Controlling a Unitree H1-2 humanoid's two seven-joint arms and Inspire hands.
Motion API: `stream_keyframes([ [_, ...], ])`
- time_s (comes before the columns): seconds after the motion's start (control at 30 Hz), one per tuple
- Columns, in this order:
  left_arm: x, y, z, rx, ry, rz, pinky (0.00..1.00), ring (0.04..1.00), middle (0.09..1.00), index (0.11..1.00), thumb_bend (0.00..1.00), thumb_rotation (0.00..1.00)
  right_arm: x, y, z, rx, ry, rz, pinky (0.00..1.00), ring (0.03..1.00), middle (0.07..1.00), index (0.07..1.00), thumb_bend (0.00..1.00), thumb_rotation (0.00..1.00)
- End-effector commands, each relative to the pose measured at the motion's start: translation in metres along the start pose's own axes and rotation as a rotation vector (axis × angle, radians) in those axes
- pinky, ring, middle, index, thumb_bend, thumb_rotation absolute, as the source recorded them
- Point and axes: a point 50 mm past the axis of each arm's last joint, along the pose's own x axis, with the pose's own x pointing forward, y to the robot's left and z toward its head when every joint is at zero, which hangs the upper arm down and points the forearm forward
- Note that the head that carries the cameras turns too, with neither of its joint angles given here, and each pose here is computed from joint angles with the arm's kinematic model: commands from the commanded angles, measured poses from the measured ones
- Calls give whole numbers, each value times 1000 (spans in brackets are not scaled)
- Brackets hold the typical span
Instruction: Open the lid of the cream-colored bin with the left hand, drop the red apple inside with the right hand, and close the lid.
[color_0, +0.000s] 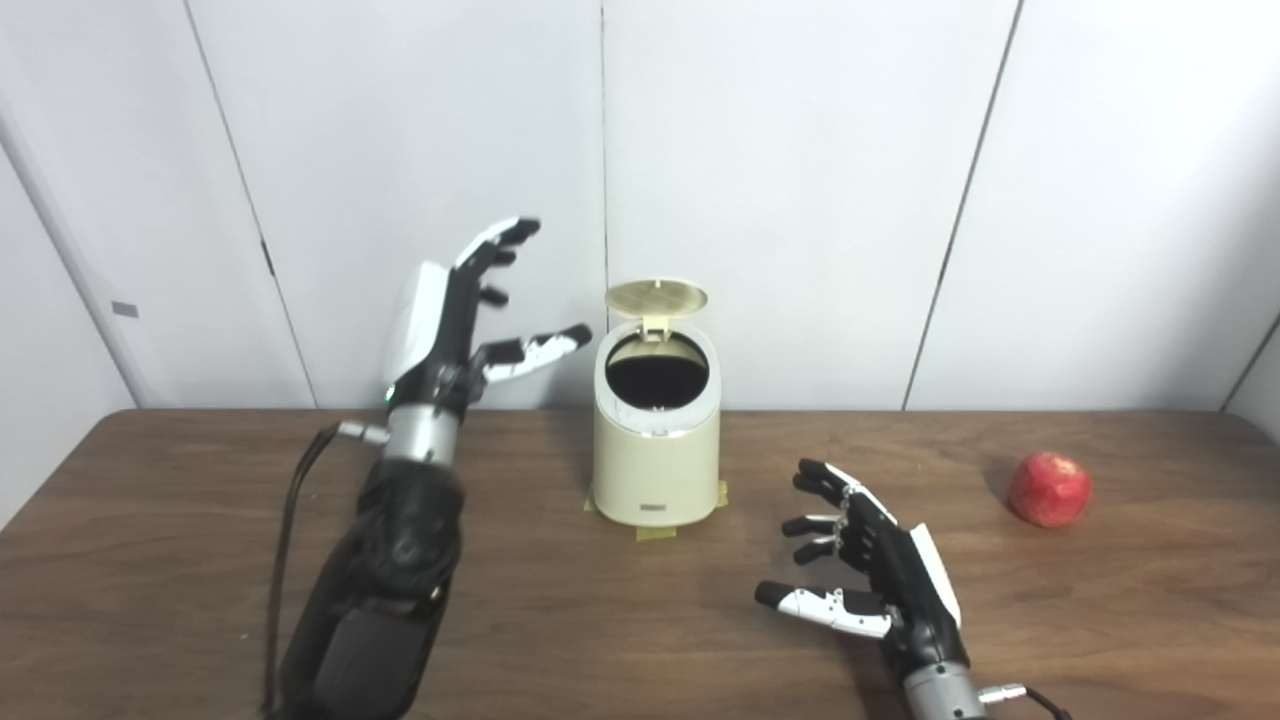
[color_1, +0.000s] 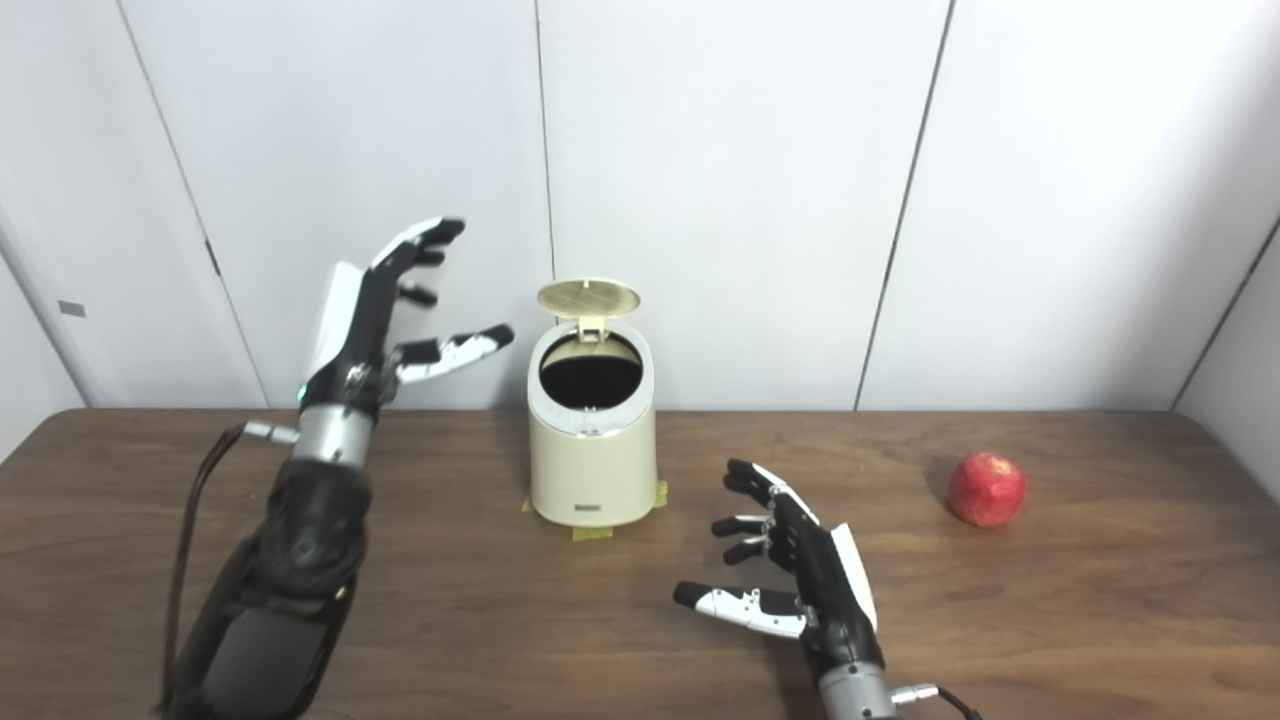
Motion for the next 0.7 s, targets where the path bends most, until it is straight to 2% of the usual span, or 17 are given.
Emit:
stream_keyframes([
  [0.0, -2, 18, 7, -33, -37, 14, 562, 763, 811, 814, 733, 113, 6, -3, 11, -1, -60, -6, 507, 640, 822, 831, 785, 170],
  [0.13, -33, 28, -10, -126, 49, -20, 581, 753, 797, 807, 735, 129, 5, -3, 12, -5, -60, -9, 504, 636, 816, 828, 785, 174],
  [0.2, -48, 31, -19, -151, 97, -37, 631, 734, 790, 799, 765, 98, 5, -4, 11, -5, -59, -7, 506, 638, 820, 829, 786, 182],
  [0.3, -68, 33, -33, -171, 146, -70, 633, 696, 777, 801, 809, 99, 6, -5, 10, 4, -56, -4, 502, 636, 822, 826, 792, 174],
  [0.37, -77, 34, -40, -194, 155, -89, 604, 692, 771, 804, 829, 95, 5, -6, 9, 0, -55, -3, 500, 634, 821, 825, 794, 170],
  [0.57, -105, 33, -63, -241, 169, -108, 638, 735, 768, 817, 848, 82, 5, -8, 9, -11, -56, -4, 499, 630, 822, 824, 800, 174],
  [0.67, -119, 30, -76, -272, 172, -106, 665, 750, 770, 810, 872, 141, 7, -9, 11, -34, -67, -1, 488, 621, 815, 822, 802, 179],
])
